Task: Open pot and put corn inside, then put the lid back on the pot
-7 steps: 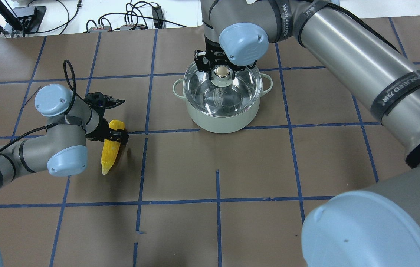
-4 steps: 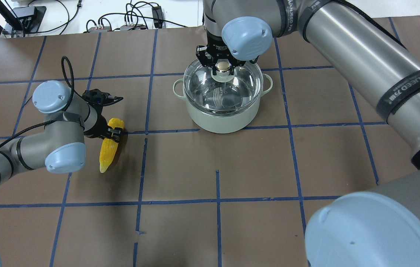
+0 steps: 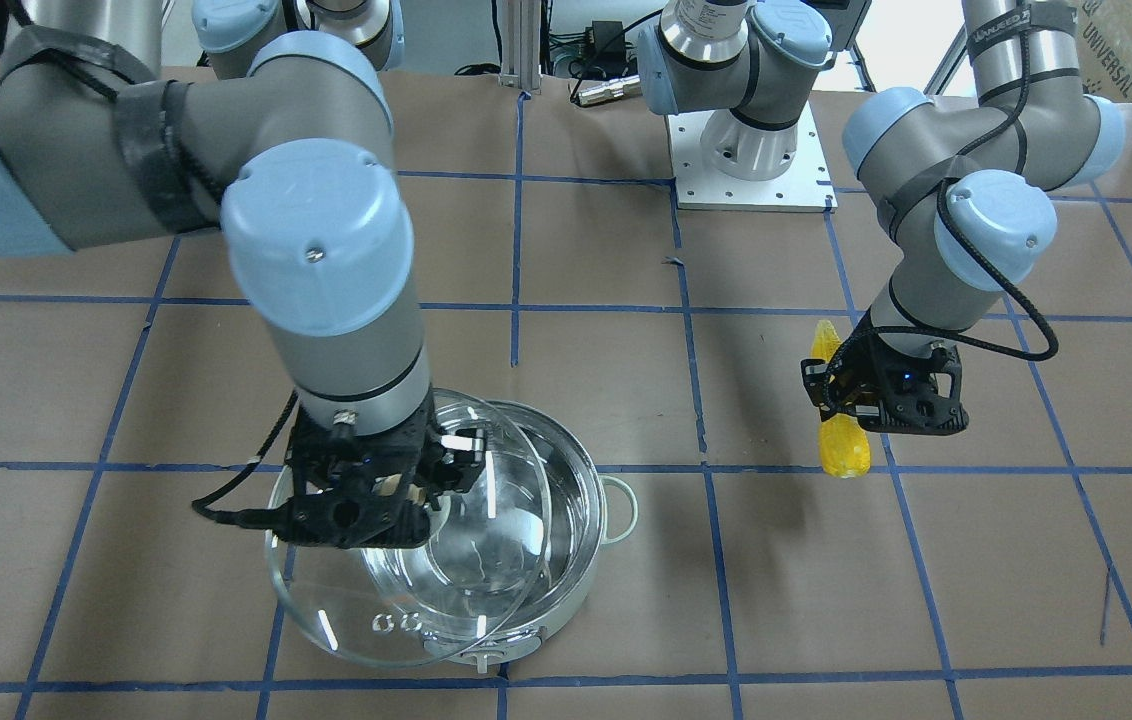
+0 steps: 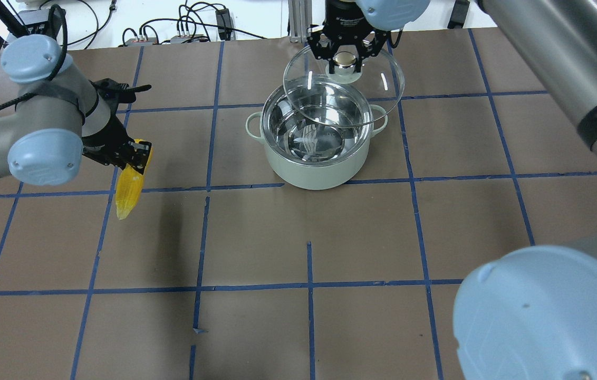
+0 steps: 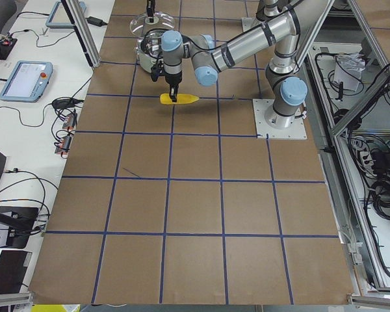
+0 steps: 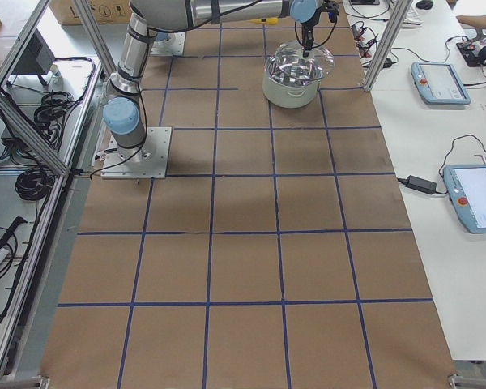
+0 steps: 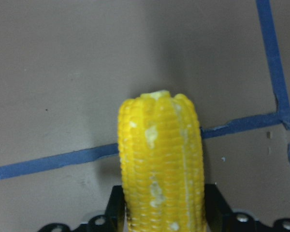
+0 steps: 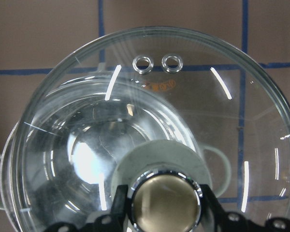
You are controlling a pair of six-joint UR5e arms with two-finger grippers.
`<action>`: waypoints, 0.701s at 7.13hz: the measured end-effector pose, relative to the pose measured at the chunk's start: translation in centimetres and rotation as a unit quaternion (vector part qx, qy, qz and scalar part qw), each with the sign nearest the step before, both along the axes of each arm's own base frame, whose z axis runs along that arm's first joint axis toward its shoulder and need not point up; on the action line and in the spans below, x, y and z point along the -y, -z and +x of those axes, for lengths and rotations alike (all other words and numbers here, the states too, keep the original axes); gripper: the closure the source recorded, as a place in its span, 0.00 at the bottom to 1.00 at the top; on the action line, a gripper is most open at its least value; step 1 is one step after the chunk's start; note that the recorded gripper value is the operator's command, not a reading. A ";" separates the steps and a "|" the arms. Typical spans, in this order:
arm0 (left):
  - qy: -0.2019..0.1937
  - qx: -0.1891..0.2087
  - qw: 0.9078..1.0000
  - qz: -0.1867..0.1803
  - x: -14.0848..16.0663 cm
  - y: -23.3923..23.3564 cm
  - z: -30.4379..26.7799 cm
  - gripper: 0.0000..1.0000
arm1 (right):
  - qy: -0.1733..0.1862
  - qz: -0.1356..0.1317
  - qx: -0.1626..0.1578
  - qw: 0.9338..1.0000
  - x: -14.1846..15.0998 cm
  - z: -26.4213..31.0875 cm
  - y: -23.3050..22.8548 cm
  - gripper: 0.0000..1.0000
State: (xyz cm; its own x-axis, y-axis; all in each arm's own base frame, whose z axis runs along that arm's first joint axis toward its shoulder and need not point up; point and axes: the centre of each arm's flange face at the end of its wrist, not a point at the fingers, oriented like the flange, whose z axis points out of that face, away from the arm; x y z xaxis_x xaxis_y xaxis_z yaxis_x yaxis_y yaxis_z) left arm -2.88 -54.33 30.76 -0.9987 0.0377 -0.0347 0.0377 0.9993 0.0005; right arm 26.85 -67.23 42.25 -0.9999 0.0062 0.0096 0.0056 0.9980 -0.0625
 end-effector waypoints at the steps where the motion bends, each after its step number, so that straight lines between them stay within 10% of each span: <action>1: -0.017 -0.001 1.000 -0.002 0.6 -2.1 -1.9 0.89 | -0.002 0.005 -0.003 1.000 1.5 -4.2 0.1 0.83; 5: -0.087 -0.013 0.996 -0.032 4.3 -9.1 -20.2 0.89 | -0.026 0.043 -0.011 0.999 3.8 -17.4 3.3 0.92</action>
State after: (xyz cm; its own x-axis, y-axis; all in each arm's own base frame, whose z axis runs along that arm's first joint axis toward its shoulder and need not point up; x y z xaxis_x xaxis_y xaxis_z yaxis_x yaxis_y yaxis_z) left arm -23.03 -58.65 39.88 -0.9906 -0.1367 -0.0052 -0.1362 0.9887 -0.0621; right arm 9.49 -71.06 38.99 -0.9985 -0.0467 0.0297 -0.0460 0.9987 0.0236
